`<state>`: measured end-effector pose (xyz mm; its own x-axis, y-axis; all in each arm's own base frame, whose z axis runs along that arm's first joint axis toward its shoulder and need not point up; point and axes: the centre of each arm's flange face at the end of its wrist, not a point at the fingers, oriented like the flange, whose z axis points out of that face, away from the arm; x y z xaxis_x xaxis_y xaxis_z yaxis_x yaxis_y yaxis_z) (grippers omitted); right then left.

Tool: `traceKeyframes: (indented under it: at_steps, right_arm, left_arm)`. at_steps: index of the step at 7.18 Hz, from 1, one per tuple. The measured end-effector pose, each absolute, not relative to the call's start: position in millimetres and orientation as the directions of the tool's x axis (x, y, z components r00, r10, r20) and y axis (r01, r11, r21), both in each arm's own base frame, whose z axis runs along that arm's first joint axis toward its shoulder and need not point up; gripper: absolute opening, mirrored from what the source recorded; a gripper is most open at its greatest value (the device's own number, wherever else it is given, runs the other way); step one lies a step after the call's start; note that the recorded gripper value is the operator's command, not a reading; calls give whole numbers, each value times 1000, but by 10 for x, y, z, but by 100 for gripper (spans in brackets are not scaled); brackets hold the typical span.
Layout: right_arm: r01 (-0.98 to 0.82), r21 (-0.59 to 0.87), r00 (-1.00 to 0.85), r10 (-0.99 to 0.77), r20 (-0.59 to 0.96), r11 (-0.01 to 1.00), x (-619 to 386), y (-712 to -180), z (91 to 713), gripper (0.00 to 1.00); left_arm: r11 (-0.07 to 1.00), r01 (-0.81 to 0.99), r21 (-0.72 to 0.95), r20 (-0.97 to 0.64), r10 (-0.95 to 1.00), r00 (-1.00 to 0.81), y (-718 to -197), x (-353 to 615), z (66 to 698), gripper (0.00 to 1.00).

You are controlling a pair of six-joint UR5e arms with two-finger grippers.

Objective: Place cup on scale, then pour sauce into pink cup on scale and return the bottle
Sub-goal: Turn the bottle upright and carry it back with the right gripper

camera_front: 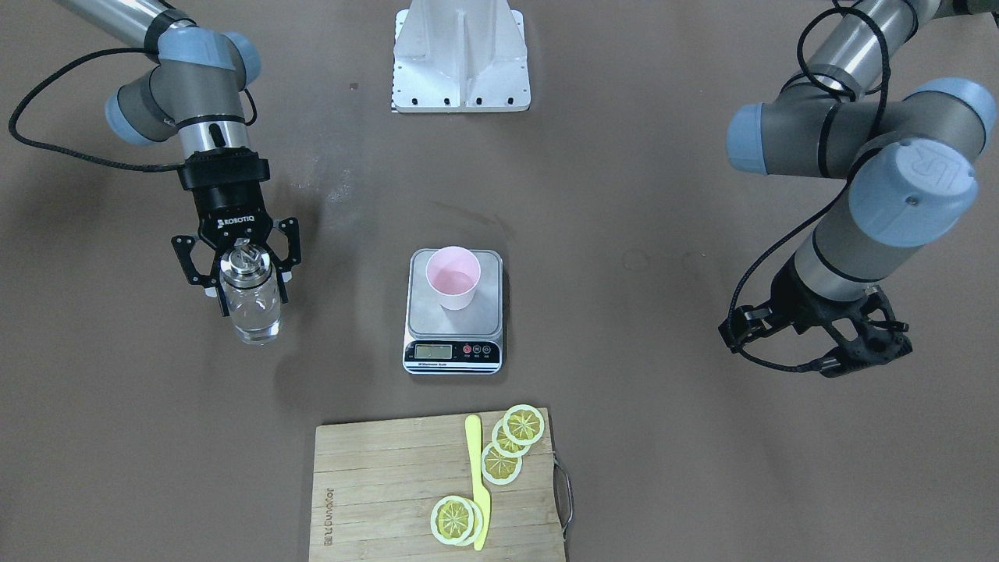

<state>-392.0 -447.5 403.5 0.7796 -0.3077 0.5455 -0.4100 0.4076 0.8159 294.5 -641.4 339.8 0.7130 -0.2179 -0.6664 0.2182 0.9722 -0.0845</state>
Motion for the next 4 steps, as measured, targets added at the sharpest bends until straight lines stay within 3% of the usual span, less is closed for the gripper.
traceKeyframes:
  at_steps: [4]
  right_arm:
    - [-433,769,751,-283,596,470,-3819,-4592,4419,0]
  left_arm:
    - [973,218,-80,-668,-214,712,-6423,2954,3365,98]
